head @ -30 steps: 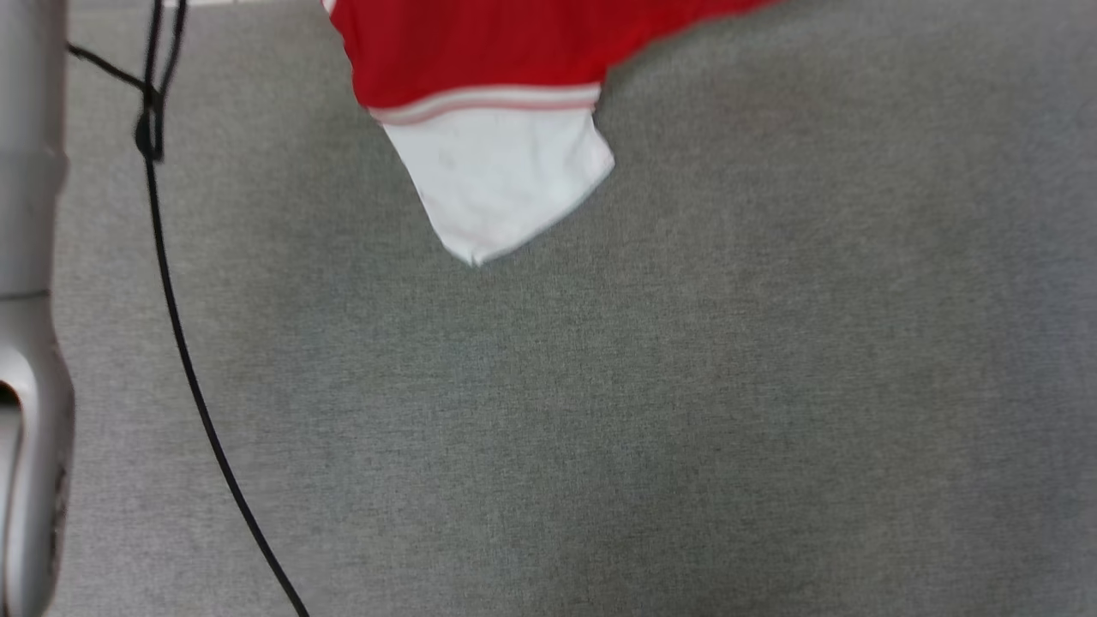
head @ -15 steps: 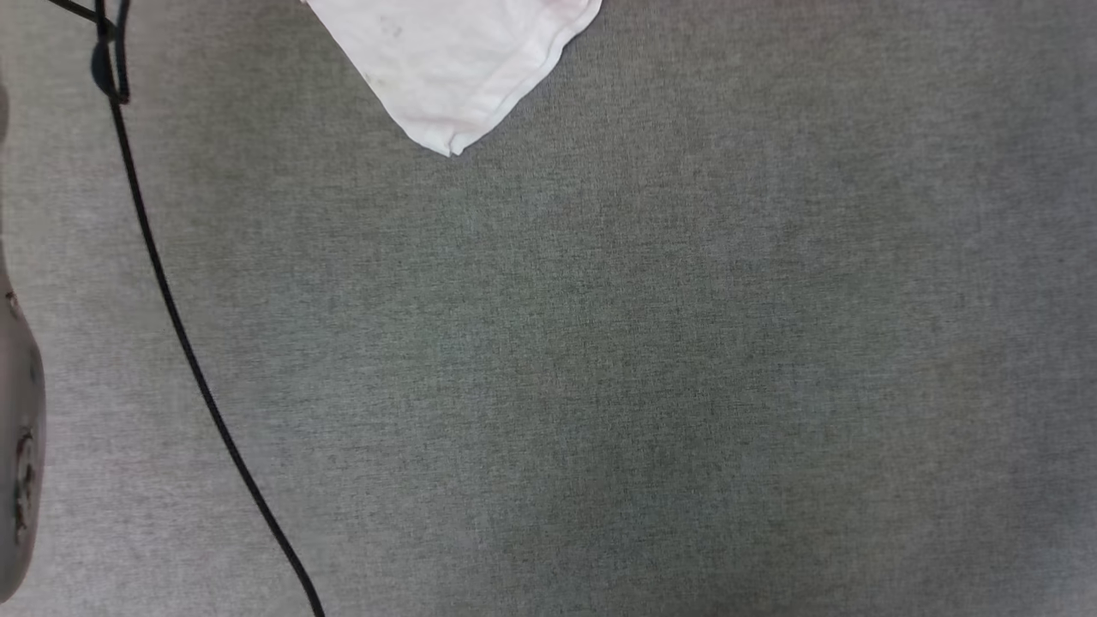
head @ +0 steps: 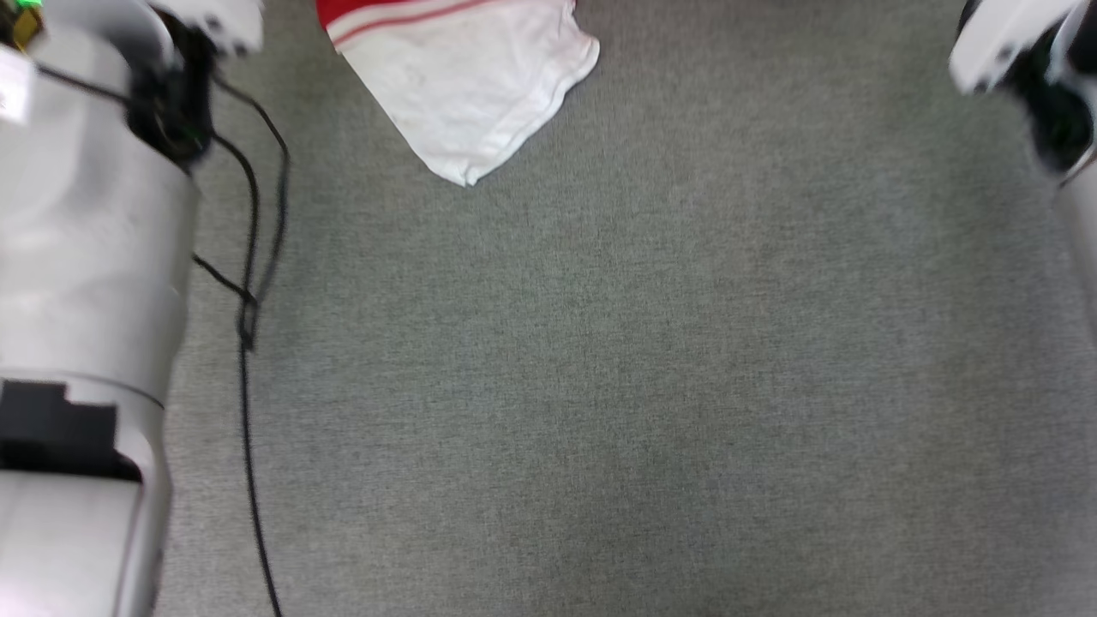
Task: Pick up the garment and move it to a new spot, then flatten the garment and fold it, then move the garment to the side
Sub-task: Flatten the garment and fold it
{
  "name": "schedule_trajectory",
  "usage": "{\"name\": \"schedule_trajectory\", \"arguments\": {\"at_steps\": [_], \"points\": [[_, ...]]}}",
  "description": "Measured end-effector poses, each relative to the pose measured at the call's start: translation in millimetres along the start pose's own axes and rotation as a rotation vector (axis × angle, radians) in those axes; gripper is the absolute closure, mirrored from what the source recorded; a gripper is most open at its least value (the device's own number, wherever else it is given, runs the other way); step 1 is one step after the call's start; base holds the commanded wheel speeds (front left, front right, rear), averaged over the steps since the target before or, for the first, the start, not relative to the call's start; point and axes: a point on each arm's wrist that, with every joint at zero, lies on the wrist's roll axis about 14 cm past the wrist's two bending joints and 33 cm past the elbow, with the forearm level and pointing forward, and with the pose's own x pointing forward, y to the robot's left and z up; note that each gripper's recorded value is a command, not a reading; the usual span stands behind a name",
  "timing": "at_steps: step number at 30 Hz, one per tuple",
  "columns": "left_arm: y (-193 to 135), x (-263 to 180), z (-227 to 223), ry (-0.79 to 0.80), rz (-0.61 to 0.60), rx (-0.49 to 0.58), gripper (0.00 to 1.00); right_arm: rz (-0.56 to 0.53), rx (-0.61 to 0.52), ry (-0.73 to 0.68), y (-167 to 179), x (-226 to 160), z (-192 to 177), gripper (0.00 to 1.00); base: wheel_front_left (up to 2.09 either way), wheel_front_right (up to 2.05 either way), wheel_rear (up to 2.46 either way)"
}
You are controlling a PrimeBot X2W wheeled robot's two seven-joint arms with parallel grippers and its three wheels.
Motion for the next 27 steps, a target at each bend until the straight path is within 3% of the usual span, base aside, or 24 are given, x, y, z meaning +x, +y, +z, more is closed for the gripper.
{"name": "schedule_trajectory", "arguments": {"at_steps": [11, 27], "points": [[21.6, -117.8, -47.3, 0.127, 0.071, -0.062, 1.0, 0.005, 0.049, 0.116, 9.5, -94.1, -61.5, 1.0, 0.0, 0.0, 0.0], [65.1, -288.8, -94.2, 0.182, 0.208, -0.101, 1.0, 0.026, 0.104, 0.104, 21.7, -210.7, -124.2, 1.0, 0.0, 0.0, 0.0]]}}
